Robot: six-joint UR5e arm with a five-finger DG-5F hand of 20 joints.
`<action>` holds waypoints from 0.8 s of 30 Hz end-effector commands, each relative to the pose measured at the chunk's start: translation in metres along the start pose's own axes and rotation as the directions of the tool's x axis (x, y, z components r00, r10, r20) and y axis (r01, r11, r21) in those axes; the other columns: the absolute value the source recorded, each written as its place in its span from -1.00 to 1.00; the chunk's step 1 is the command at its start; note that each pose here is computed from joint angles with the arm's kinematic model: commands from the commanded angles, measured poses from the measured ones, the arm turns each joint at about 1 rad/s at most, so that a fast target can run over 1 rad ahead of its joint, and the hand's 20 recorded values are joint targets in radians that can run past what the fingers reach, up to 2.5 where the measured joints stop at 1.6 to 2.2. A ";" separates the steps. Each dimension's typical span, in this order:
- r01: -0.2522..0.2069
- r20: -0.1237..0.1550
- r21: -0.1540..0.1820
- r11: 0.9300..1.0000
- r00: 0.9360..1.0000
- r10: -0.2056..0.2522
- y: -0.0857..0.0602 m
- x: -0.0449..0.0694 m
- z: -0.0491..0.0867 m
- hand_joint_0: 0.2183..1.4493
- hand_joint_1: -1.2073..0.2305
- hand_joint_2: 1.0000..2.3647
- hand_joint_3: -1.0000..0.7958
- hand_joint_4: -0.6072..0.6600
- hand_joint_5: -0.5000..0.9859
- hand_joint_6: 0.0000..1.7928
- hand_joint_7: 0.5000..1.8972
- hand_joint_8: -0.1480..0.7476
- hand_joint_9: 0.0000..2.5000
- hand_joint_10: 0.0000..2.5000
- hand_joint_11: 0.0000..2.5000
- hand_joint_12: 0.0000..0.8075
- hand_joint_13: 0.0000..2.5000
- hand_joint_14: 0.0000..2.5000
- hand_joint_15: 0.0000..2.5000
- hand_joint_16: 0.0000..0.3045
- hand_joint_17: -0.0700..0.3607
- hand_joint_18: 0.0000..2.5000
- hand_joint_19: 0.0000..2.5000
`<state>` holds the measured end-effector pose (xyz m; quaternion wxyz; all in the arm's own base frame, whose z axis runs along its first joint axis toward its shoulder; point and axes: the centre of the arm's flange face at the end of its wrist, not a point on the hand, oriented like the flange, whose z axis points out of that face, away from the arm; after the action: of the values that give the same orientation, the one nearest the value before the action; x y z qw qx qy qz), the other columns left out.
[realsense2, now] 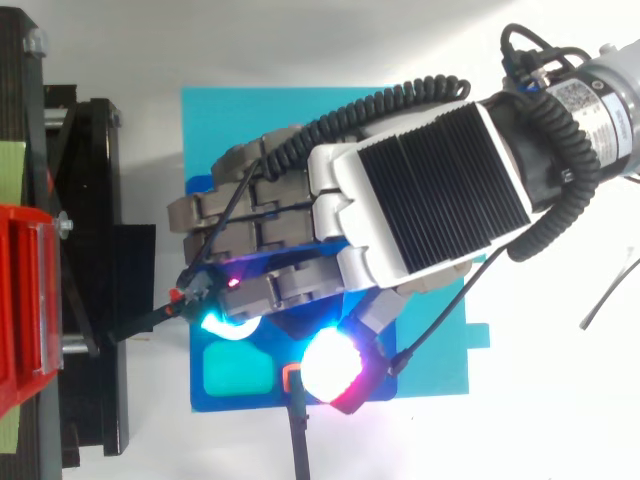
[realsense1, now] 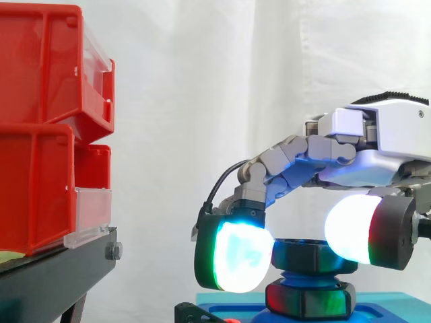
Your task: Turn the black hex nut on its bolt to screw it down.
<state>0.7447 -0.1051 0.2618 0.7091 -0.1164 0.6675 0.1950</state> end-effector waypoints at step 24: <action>0.010 0.003 -0.015 1.000 1.000 -0.010 -0.028 -0.005 -0.023 -0.50 0.18 -1.00 -0.44 0.37 -0.47 -0.30 -0.45 -0.07 -0.50 -0.99 -0.70 -0.25 -0.56 -0.99 -0.84 -0.65 -0.12 -0.58 -0.52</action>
<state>0.7363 -0.1369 0.2622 0.7095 -0.1243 0.6650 0.1974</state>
